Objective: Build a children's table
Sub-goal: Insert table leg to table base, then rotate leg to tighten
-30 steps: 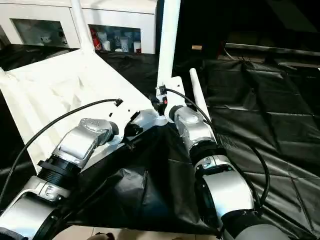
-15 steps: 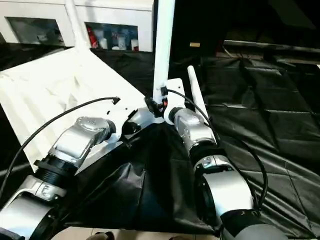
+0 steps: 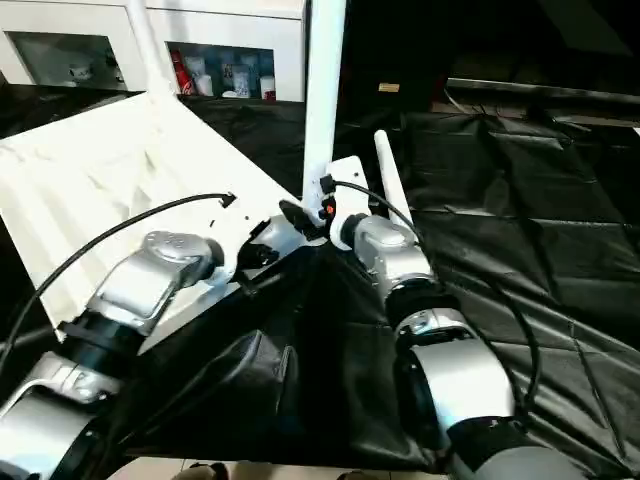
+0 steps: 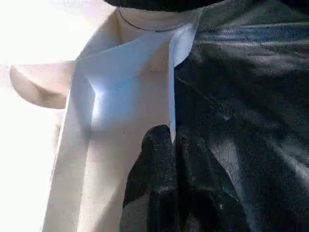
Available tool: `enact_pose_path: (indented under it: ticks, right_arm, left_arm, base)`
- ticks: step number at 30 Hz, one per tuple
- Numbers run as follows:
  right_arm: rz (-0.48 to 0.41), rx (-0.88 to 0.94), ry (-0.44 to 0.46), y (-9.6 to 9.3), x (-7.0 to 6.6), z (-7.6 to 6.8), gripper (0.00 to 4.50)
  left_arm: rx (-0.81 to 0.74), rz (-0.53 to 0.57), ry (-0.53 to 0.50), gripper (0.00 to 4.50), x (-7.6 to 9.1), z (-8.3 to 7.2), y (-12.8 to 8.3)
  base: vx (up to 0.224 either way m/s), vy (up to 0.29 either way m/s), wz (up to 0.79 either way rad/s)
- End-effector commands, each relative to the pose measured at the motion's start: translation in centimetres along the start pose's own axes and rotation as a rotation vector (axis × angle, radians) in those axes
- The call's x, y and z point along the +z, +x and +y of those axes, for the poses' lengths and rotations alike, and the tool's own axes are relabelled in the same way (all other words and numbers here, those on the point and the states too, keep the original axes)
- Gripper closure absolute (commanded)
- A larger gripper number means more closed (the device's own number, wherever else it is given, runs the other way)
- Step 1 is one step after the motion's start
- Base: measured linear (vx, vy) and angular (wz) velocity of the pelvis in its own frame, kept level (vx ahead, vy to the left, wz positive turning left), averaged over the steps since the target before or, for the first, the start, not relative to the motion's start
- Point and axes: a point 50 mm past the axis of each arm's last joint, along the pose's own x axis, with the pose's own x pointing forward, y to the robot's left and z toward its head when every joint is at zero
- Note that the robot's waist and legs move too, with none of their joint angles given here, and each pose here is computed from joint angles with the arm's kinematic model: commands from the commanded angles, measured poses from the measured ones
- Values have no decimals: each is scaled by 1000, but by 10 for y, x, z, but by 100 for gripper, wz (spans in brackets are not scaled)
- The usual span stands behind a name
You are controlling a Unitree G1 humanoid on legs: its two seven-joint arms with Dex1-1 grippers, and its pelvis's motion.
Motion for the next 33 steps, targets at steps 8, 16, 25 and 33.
enact_pose_path:
  ticks: [8, 16, 25, 33]
  right_arm:
    - [69, 282, -89, -20, -16, 4, 33]
    - [101, 411, -174, -37, -19, 4, 33]
    - [115, 520, -219, -49, -17, 6, 33]
    - [121, 555, -199, -51, -20, 11, 84]
  left_arm:
    - [-168, -66, 126, 450, 0, -1, -22]
    - [-341, -90, 218, 450, -5, -7, -39]
    - [-423, -52, 274, 450, -15, -3, -55]
    - [-445, -42, 282, 450, -19, -3, -57]
  base:
    - [0, 0, 0]
    - [0, 0, 0]
    - [0, 0, 0]
    - [0, 0, 0]
